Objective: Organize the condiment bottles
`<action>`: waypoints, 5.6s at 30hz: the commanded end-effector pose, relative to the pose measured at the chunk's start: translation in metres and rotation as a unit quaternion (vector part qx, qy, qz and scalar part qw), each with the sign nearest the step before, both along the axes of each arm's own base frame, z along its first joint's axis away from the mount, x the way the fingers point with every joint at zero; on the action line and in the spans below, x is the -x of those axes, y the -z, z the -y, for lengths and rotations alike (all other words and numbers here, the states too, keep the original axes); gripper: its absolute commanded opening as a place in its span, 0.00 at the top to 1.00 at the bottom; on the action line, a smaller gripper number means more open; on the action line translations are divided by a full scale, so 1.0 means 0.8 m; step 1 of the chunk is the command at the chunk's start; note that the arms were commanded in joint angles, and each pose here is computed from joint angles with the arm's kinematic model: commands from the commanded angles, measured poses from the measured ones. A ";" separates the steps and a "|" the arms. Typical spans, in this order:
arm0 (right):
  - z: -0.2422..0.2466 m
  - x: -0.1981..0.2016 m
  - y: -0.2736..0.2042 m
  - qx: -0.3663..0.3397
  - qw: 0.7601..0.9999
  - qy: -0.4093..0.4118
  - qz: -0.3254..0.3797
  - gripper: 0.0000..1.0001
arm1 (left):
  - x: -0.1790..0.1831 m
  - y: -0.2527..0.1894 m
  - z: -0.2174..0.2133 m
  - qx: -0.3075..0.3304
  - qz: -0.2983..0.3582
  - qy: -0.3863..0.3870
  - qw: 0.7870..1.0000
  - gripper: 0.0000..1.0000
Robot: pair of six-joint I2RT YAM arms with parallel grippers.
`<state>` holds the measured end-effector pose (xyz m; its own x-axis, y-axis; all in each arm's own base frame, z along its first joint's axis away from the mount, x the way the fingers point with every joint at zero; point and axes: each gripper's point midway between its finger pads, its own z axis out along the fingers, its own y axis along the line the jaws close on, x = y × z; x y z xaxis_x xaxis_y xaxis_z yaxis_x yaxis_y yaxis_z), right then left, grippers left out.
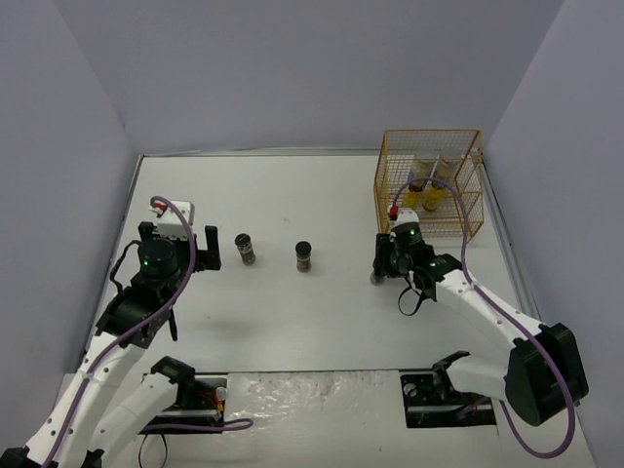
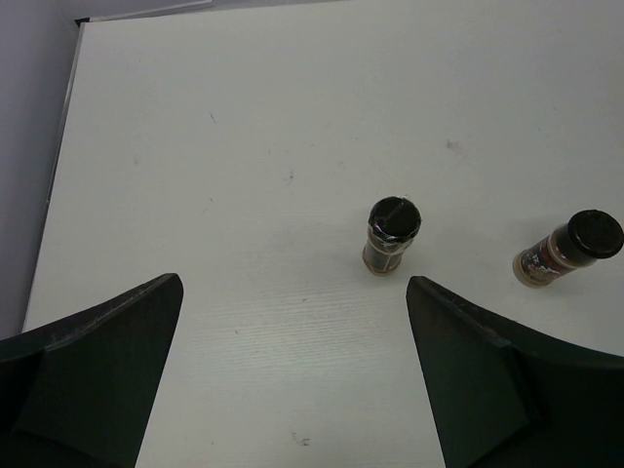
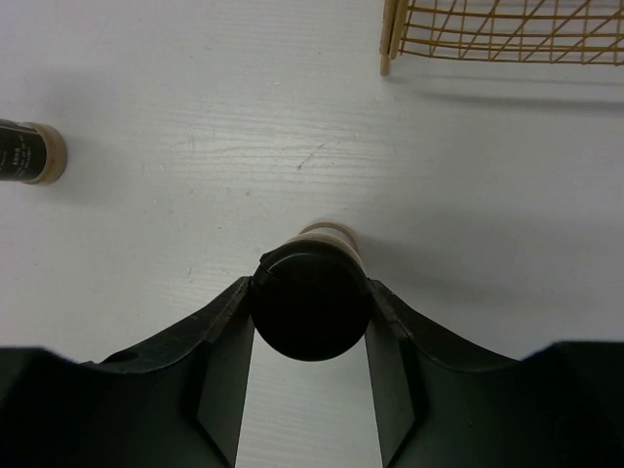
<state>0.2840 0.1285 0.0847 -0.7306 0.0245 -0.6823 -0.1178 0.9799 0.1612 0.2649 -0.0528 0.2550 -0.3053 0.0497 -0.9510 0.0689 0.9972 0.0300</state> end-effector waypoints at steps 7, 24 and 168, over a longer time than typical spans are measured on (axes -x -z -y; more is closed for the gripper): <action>0.048 -0.039 -0.171 0.020 0.985 0.082 0.148 0.80 | -0.002 -0.043 0.006 0.025 0.050 0.008 0.998 0.03; 0.215 -0.153 -0.204 0.041 0.962 0.221 0.157 0.86 | 0.003 -0.047 0.002 0.026 0.059 0.004 0.998 0.03; -0.101 -0.116 -0.259 -0.031 0.945 -0.195 0.260 0.01 | 0.008 -0.053 0.001 0.028 0.064 0.006 0.998 0.03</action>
<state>0.3933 0.1316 0.2697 -0.3624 -0.0248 -0.9317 -0.2792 0.9566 0.0831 0.2551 -0.0510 0.2709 -0.2463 0.0280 -0.9688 0.0753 0.9971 0.0097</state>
